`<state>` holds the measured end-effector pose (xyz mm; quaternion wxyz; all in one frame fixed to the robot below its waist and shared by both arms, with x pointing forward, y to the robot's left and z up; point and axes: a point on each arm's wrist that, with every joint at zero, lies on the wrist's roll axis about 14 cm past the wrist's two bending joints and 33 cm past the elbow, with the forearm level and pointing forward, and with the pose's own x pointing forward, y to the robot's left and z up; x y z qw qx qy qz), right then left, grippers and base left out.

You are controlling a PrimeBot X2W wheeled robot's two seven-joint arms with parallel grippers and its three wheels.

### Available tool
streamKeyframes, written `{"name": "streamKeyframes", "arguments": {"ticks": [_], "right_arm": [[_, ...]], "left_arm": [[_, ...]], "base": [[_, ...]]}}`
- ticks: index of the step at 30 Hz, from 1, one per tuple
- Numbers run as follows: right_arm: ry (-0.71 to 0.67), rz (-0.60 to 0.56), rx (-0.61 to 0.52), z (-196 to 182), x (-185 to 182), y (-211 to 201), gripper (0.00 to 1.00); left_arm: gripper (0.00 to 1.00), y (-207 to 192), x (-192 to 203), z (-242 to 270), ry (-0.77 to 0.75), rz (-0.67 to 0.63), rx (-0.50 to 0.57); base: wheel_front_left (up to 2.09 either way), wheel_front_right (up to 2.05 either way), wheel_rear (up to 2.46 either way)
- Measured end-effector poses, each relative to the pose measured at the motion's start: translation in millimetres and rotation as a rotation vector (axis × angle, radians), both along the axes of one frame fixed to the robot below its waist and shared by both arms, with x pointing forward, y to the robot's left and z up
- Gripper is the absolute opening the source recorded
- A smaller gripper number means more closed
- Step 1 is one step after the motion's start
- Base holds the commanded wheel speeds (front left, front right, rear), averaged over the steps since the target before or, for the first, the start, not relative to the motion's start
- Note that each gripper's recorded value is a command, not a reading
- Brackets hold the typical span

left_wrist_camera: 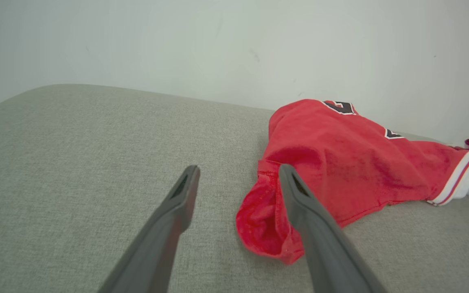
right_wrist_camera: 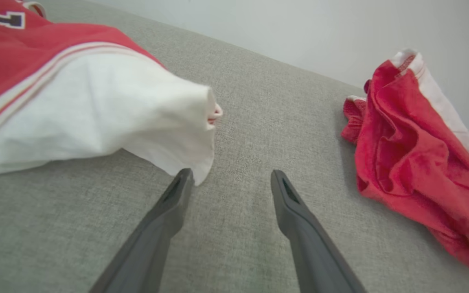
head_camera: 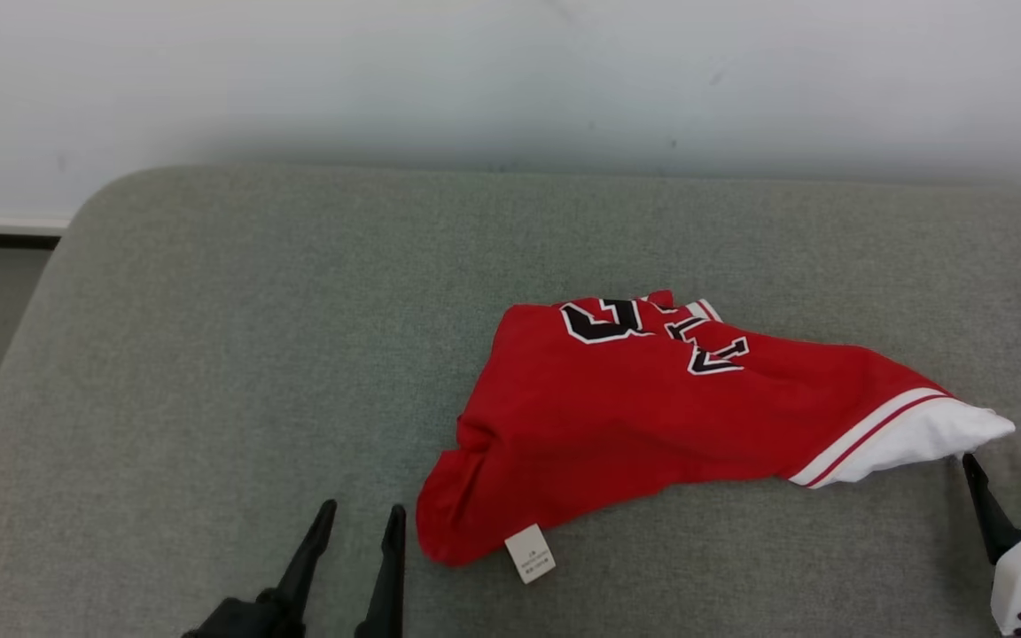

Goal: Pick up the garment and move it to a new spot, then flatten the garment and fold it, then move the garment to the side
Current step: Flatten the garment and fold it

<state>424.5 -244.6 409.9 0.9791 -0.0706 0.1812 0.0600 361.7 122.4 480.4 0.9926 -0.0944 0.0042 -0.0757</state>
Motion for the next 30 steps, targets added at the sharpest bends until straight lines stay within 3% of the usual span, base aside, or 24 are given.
{"name": "streamKeyframes", "arguments": {"ticks": [13, 14, 15, 16, 20, 30], "right_arm": [[0.101, 0.136, 0.046, -31, 33, 38, 1.00], [0.107, 0.142, 0.052, -32, 33, 40, 0.84], [0.112, 0.146, 0.063, -33, 33, 42, 0.30], [0.115, 0.153, 0.072, -33, 33, 44, 0.00], [0.133, 0.186, 0.136, -30, 24, 59, 0.00], [0.145, 0.207, 0.252, -4, -25, 46, 0.00]], "left_arm": [[1.00, 5, 17, -16, 0.042, 0.013, 0.013], [1.00, 5, 17, -17, 0.045, 0.014, 0.013], [1.00, 5, 16, -17, 0.047, 0.015, 0.014], [1.00, 5, 16, -17, 0.047, 0.017, 0.015], [1.00, 5, 14, -15, 0.040, 0.020, 0.016], [1.00, 2, 4, -7, 0.022, 0.016, 0.013]], "base": [[0.00, 0.00, 0.00], [0.00, 0.00, 0.00], [0.00, 0.00, 0.00], [0.00, 0.00, 0.00], [0.00, 0.00, 0.00], [0.00, 0.00, 0.00]]}}
